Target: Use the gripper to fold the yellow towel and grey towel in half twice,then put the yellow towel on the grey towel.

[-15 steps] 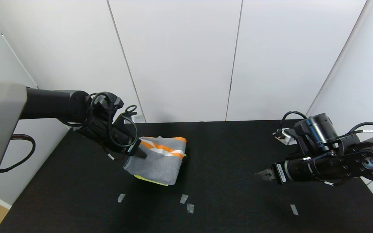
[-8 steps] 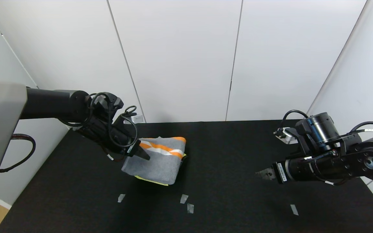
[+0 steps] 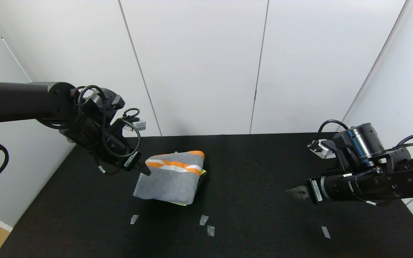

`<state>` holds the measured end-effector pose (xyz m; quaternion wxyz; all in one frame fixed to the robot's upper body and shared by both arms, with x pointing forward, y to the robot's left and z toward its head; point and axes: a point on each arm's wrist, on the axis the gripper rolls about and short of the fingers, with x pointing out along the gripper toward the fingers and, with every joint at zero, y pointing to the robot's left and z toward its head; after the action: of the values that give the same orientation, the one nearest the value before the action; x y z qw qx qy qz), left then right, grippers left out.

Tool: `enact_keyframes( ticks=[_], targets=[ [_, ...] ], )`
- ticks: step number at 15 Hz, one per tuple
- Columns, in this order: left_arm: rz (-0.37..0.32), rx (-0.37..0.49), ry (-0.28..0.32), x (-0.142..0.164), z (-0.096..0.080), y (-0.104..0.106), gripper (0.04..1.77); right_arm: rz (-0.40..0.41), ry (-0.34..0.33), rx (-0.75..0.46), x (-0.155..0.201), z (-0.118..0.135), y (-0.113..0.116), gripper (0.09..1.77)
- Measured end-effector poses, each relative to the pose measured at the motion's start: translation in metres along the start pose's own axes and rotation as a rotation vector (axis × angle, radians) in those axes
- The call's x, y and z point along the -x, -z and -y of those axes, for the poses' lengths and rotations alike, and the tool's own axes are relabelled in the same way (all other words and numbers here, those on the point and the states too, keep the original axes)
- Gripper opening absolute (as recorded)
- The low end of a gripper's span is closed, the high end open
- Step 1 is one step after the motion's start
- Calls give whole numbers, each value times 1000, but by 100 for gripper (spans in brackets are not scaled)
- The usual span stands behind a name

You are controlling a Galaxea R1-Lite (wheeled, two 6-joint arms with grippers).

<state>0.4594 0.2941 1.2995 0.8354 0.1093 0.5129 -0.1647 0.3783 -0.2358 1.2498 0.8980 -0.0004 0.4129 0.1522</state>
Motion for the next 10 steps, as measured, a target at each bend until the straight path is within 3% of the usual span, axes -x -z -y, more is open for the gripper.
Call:
enact_keyframes(
  ticks=[6, 10],
  targets=[
    [92, 10, -11, 37, 10, 15, 161, 236, 108, -7, 1, 3, 4, 171],
    [262, 33, -20, 44, 19, 31, 165, 259, 124, -19, 15, 9, 19, 171]
  ],
)
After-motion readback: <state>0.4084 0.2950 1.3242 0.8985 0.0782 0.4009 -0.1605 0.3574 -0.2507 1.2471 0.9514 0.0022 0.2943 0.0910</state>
